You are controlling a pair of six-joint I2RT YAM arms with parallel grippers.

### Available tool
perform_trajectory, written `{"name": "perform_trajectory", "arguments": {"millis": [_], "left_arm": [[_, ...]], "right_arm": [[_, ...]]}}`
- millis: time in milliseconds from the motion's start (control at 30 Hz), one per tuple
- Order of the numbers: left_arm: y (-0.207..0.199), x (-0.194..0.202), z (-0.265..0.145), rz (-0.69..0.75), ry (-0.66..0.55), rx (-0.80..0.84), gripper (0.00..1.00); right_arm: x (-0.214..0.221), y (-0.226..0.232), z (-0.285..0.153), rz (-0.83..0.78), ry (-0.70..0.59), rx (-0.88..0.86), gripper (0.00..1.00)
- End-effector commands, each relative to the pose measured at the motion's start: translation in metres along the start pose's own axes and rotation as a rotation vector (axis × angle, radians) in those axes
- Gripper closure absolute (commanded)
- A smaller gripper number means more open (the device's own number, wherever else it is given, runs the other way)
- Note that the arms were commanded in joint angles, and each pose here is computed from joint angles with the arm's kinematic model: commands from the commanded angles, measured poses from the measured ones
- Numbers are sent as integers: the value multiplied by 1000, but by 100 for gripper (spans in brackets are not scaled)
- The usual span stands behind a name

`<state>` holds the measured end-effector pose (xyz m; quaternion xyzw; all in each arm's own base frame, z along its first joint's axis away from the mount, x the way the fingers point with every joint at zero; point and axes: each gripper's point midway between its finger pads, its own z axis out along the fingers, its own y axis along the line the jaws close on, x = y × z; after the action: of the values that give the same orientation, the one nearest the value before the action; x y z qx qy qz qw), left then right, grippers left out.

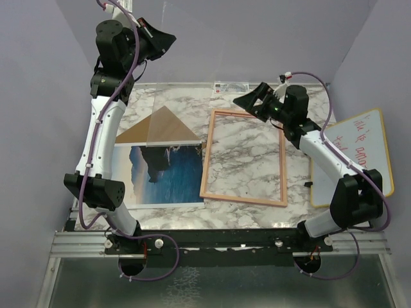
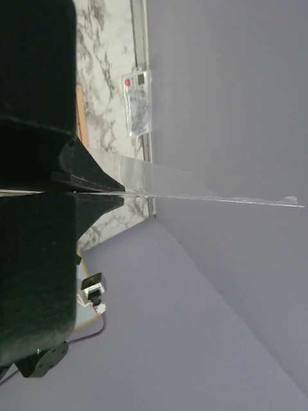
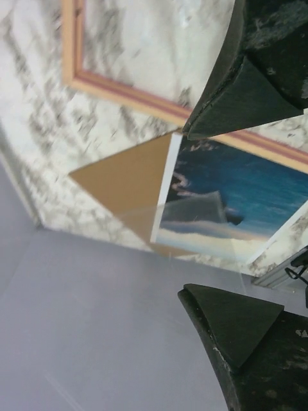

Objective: Put the photo into the frame

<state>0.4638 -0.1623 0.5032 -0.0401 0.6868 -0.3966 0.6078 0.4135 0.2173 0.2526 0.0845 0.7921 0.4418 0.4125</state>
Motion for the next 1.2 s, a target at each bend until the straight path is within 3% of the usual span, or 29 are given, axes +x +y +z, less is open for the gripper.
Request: {"name": "perform_trajectory", "arguments": {"millis": [0,200,300,467,733,1167], "left_arm": [[-66,-30,-15,-88,-26,239,100],[-120,-56,-40,-146,-46,436,100],[-136,-66,-49,-174,-56,501,100],[-136,-78,-53,-208,-85,527,100],[-106,-87,-46,-268,-101,489,100],[-89,-77,-35,-286,-61,491,100]], "right_arm": [[-35,78,-14,-85,-131,-291,0],[-73,94,-25,-54,-315,-320,0],[-81,111,-32,-99,-347,-393,0],[-72,149,-54,-202,-314,-598,2],[-35,183,-102,-215,-147,-930,29],[-51,202,-96,-233,-91,-910,40]]}}
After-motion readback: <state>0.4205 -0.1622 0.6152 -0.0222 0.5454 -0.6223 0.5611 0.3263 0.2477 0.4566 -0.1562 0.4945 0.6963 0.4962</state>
